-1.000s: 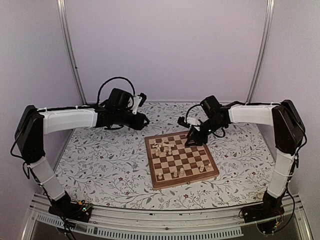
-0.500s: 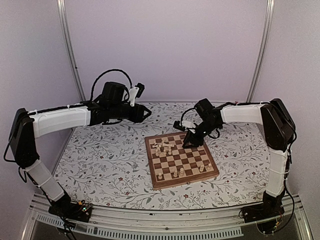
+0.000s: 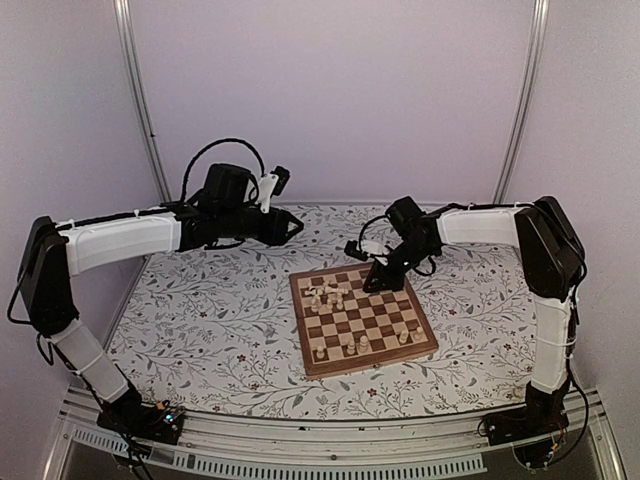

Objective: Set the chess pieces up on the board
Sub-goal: Pick up the chess piece from the chessboard, then place the chess piece on the chessboard, then pick up the chess piece from the chessboard.

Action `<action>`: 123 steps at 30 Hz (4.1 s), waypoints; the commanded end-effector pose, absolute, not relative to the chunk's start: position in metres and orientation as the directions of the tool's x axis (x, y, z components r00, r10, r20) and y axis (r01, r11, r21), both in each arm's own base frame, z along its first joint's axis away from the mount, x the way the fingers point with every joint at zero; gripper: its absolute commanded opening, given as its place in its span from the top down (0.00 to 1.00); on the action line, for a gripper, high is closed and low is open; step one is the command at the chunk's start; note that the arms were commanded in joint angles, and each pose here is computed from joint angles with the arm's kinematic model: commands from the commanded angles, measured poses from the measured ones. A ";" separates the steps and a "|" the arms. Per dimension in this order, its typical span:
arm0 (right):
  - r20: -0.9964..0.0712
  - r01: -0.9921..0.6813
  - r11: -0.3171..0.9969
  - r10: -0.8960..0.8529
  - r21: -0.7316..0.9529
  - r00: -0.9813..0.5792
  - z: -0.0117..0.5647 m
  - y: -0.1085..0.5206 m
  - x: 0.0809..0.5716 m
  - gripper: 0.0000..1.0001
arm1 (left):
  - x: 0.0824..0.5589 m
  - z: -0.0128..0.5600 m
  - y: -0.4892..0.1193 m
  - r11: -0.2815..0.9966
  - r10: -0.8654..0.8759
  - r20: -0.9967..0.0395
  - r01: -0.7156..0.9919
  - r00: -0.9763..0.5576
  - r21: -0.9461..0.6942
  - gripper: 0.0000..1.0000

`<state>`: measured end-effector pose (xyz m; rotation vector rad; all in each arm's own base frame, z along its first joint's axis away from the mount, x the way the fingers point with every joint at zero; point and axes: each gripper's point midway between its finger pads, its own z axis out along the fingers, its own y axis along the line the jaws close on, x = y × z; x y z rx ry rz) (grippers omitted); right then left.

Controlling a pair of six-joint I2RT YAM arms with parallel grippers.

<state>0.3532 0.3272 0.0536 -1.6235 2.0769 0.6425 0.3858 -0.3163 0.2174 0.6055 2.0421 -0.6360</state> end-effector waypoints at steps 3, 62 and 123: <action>-0.580 -0.973 0.222 -0.785 0.065 -0.217 0.072 0.316 0.341 0.95 | 0.389 0.226 -0.318 0.740 0.165 -0.864 0.639 -0.475 -0.210 0.54; -0.482 -0.958 0.262 -0.829 0.115 -0.285 0.055 0.231 0.260 0.92 | 0.385 0.227 -0.321 0.725 0.198 -0.861 0.661 -0.469 -0.193 0.53; -0.703 -0.924 0.380 -0.666 -0.033 -0.249 0.122 0.217 0.309 0.64 | 0.306 0.066 -0.356 0.732 0.632 -0.377 0.682 -0.677 0.004 0.66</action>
